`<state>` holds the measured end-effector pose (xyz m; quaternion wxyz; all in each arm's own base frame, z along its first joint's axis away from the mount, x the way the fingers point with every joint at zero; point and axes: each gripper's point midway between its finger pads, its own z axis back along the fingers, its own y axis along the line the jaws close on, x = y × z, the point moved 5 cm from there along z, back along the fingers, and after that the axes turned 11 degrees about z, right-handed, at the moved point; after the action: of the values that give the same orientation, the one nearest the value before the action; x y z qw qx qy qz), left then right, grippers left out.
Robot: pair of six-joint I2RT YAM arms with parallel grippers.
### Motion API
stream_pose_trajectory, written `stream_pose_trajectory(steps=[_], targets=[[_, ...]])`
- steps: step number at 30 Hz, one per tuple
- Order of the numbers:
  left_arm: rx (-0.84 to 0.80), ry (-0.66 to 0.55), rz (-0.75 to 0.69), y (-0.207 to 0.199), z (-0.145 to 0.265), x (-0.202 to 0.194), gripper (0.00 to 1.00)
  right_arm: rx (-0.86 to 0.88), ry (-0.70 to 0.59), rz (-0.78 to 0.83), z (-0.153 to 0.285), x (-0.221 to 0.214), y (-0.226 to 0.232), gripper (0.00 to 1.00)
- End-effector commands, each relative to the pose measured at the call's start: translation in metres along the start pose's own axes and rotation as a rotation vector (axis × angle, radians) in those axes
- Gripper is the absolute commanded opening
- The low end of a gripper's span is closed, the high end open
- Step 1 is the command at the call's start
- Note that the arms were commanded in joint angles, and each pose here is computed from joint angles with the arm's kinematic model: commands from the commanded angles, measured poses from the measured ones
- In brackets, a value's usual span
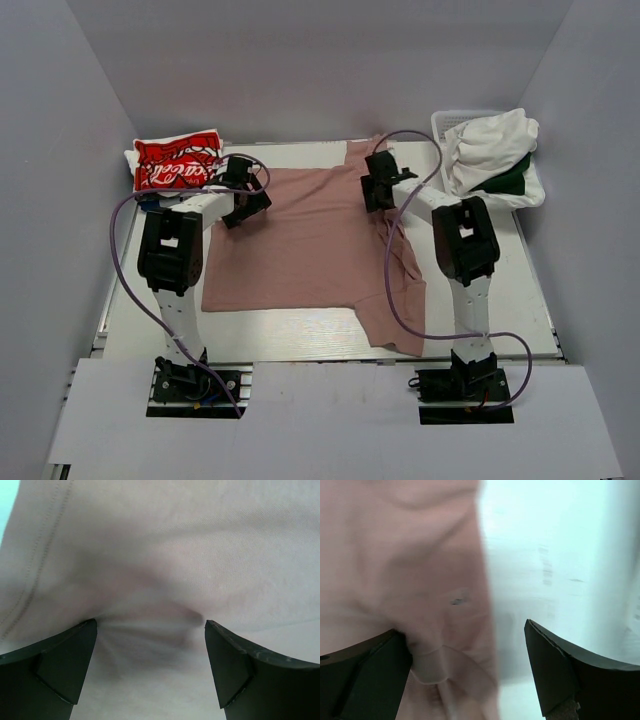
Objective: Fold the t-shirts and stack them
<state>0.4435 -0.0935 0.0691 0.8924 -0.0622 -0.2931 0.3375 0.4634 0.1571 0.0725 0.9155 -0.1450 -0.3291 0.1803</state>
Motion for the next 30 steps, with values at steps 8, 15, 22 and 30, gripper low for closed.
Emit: stream_pose_trajectory(steps=[8, 15, 22, 30], targets=[[0.203, 0.048, -0.020, 0.053, -0.021, -0.012, 1.00, -0.276, 0.051, -0.148, 0.022, -0.012, -0.127, 0.88], [0.180, 0.010, -0.050, 0.049, -0.009, -0.001, 1.00, -0.210, 0.023, -0.103, 0.043, -0.001, -0.133, 0.89], [0.135, 0.032, -0.054, 0.041, -0.008, -0.001, 1.00, 0.406, -0.175, -0.041, 0.076, 0.024, -0.034, 0.90], [0.162, 0.031, -0.059, 0.052, 0.002, -0.005, 1.00, 0.630, -0.019, -0.135, 0.095, -0.029, 0.051, 0.90]])
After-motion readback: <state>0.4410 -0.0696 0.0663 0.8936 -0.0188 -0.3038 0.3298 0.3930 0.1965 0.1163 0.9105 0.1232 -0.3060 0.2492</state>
